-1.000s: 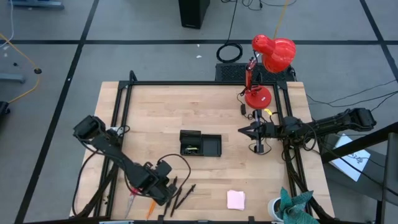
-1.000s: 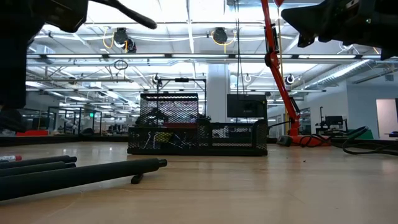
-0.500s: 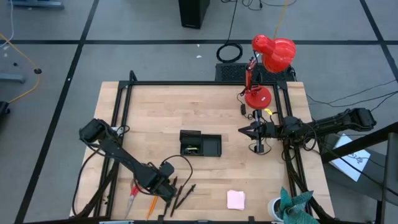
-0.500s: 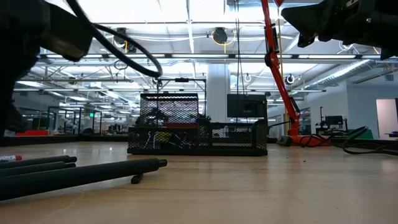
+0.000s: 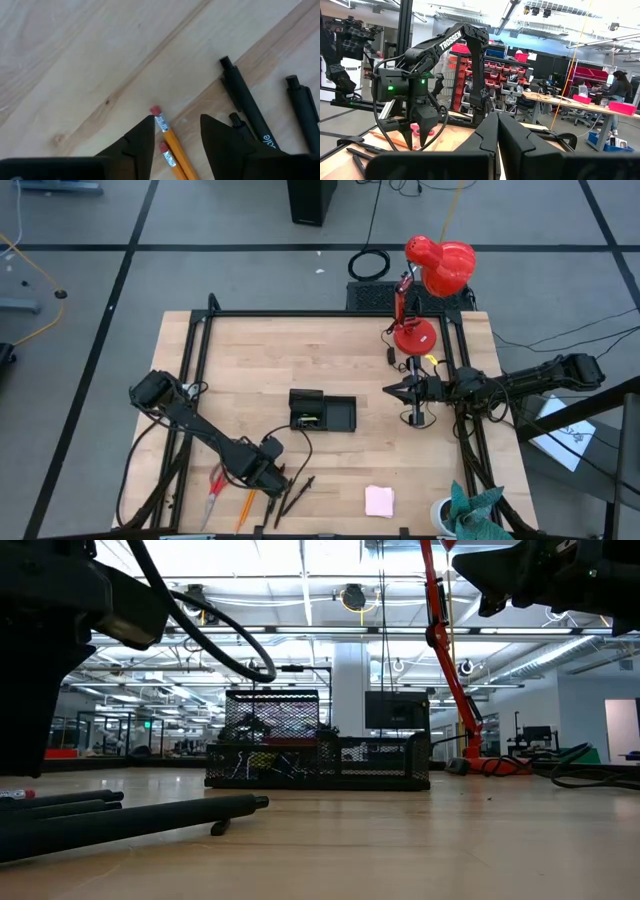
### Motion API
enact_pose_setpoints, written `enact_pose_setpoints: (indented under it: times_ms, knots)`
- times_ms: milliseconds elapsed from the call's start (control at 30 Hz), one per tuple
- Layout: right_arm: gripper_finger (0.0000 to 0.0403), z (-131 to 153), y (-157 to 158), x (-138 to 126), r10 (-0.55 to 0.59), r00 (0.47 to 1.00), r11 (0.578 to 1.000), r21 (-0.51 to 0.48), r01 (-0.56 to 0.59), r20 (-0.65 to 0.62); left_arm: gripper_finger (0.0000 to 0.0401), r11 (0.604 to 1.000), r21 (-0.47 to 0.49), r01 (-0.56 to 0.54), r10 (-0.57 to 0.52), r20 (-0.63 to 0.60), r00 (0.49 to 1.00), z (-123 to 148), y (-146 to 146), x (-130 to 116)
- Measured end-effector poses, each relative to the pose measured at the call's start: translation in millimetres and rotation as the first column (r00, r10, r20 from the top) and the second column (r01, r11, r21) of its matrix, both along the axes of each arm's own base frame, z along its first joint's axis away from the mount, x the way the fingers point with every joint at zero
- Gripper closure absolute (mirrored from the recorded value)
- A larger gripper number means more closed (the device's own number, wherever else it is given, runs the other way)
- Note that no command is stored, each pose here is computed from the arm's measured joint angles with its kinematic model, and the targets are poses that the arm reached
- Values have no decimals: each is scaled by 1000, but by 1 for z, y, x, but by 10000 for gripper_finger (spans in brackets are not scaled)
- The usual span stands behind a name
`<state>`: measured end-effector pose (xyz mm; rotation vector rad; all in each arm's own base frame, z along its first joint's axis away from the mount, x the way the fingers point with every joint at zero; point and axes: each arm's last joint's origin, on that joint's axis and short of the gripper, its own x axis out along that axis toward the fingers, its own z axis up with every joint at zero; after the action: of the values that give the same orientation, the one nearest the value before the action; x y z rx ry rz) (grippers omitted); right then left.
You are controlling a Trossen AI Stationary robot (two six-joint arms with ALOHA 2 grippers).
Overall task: Pick and place office supplies into organizer
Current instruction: Put the pencil into the mesh desk organizer
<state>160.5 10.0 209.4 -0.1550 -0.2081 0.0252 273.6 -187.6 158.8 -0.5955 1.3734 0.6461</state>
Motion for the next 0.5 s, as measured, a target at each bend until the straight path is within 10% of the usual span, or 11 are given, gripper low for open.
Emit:
enact_pose_setpoints:
  times_ms: [500]
  knots:
    - [399, 0, 0, 0, 2, 1000, 1000, 7, -2, -4, 253, 1000, 27, 5, -4, -39, 999, -15, -3, 0]
